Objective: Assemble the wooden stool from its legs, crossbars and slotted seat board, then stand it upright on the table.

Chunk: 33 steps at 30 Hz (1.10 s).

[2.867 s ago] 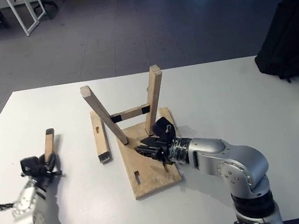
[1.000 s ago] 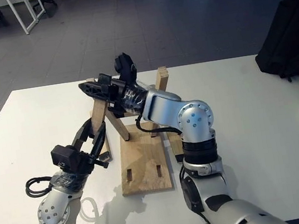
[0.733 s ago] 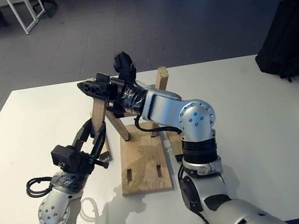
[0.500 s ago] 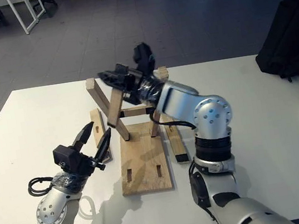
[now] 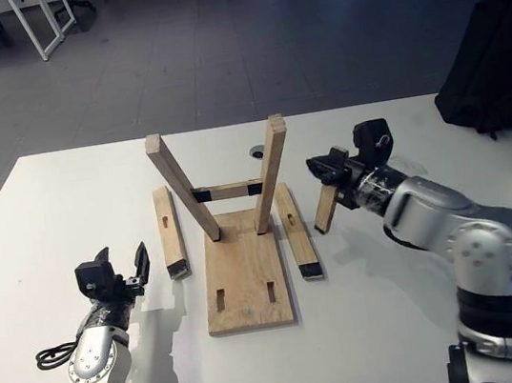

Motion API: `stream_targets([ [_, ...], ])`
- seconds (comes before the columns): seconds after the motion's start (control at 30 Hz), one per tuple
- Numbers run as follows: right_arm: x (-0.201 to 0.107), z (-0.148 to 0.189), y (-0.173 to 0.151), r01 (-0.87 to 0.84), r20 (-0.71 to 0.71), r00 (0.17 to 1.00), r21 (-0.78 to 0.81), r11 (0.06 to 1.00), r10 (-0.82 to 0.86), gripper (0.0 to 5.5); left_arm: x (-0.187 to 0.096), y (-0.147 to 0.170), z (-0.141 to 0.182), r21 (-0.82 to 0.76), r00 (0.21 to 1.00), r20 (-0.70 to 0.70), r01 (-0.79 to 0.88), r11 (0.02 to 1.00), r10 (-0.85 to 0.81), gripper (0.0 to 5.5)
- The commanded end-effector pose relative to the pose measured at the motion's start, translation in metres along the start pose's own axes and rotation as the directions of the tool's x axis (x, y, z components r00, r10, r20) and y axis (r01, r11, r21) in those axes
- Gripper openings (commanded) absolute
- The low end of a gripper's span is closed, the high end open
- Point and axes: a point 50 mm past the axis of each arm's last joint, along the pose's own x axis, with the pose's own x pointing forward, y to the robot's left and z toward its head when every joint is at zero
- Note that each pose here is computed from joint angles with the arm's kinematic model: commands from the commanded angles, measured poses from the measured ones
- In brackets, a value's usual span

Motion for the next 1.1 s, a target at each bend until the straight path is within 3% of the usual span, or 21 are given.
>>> stream_targets([
  [0.03, 0.026, -0.022, 0.013, 0.054, 0.071, 0.996, 0.051, 0.997, -0.057, 0.40, 0.005, -0.003, -0.005, 0.010, 0.999, -0.039, -0.018, 1.000, 0.019, 3.44],
  [0.33, 0.060, -0.037, 0.023, 0.127, 0.151, 0.980, 0.036, 0.991, -0.131, 0.40, 0.005, -0.008, -0.012, 0.014, 0.997, -0.077, -0.020, 1.000, 0.021, 3.44],
  [0.7, 0.059, -0.066, 0.006, 0.217, 0.102, 0.970, 0.041, 0.975, -0.220, 0.40, 0.009, -0.007, -0.010, 0.020, 0.998, -0.070, -0.007, 1.000, 0.008, 3.44],
  [1.1, 0.060, -0.060, 0.018, 0.180, 0.118, 0.976, 0.016, 0.984, -0.181, 0.40, 0.009, -0.007, -0.011, 0.026, 0.997, -0.077, 0.002, 1.000, 0.000, 3.44],
])
